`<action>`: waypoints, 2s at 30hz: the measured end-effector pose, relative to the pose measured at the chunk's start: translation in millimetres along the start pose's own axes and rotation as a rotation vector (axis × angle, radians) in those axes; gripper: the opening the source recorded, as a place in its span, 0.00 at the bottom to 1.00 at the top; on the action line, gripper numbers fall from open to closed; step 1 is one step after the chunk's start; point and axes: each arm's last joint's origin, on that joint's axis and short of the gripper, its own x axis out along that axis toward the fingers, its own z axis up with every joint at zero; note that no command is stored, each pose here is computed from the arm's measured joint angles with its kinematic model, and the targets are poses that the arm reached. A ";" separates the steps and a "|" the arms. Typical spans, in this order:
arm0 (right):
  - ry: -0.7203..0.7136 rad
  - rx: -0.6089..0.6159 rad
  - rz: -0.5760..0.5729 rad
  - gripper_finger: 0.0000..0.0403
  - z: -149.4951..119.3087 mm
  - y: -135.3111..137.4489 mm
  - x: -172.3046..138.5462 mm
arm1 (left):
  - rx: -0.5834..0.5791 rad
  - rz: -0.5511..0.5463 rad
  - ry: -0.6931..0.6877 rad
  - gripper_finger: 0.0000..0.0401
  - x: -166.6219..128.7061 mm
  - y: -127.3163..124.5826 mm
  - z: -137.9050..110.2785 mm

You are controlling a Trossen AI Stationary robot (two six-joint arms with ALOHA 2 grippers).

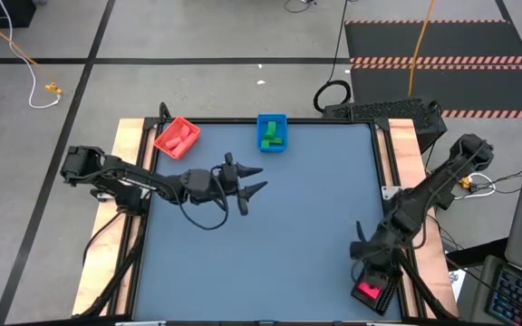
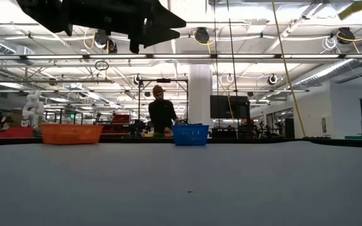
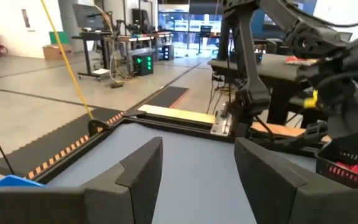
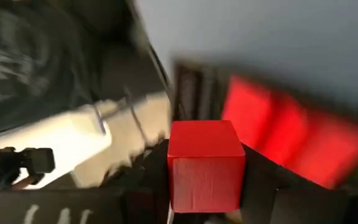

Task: Sort & place blocks by color
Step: Put the red block into the black bin, then return to Home Position

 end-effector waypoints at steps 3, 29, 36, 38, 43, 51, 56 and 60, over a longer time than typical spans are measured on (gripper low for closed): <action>0.111 0.124 -0.033 0.30 -10.0 -2.0 3.1 | -0.012 0.006 0.000 0.50 0.6 2.0 0.1; 0.092 0.119 -0.061 0.67 -11.2 -4.3 3.8 | -0.077 -0.112 0.099 0.50 -6.5 -17.8 -9.4; -0.071 -0.067 0.031 0.63 10.6 1.3 -4.7 | -0.081 -0.129 0.105 0.50 -8.5 -22.7 -10.0; -0.116 -0.121 0.054 0.63 19.1 1.7 -9.3 | -0.085 -0.128 0.105 0.50 -8.4 -22.6 -9.9; -0.317 -0.261 0.025 0.63 42.4 -2.7 -23.1 | -0.091 -0.127 0.107 0.50 -8.4 -22.6 -10.1; -0.591 -0.453 -0.058 0.63 71.5 -8.2 -46.0 | -0.069 -0.121 0.169 0.50 -9.1 -22.1 -16.2; -0.871 -0.722 -0.127 0.63 87.9 1.8 -64.6 | -0.072 -0.122 0.161 0.50 -9.0 -22.2 -15.4; -1.108 -0.917 -0.226 0.63 96.3 11.7 -80.8 | -0.075 -0.124 0.146 0.50 -8.9 -22.3 -13.6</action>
